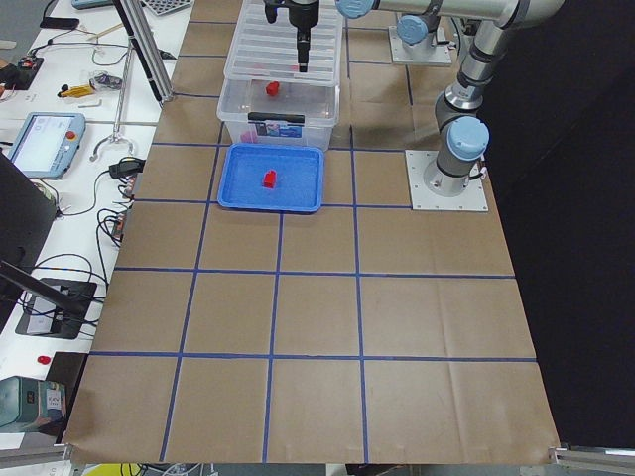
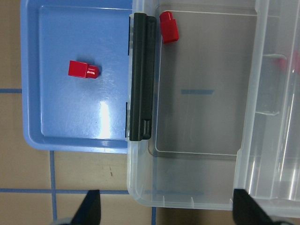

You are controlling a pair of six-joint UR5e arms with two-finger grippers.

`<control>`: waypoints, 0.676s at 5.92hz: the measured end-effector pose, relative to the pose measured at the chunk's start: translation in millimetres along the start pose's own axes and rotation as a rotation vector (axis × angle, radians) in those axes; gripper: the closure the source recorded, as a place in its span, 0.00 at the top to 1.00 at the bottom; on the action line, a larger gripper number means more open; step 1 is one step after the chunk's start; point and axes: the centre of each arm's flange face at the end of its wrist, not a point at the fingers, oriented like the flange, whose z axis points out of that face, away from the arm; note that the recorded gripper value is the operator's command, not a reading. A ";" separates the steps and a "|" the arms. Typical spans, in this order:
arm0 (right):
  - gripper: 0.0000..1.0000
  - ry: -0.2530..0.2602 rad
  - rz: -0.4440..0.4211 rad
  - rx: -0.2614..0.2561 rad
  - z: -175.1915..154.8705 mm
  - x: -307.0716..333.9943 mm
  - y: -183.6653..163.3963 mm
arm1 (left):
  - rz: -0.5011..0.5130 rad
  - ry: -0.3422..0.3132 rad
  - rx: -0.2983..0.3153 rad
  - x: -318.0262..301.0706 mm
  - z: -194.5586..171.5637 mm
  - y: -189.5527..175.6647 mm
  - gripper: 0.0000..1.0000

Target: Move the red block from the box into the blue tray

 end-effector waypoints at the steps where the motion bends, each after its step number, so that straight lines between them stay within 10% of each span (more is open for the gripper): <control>1: 1.00 -0.002 -0.006 0.001 -0.1 -8.1 -0.4 | -0.021 0.000 -0.002 -0.2 0.8 3.2 0.98; 4: 1.00 0.001 -0.010 -0.003 -1.7 -28.4 1.6 | -0.025 0.001 -0.012 -0.4 6.2 10.2 0.98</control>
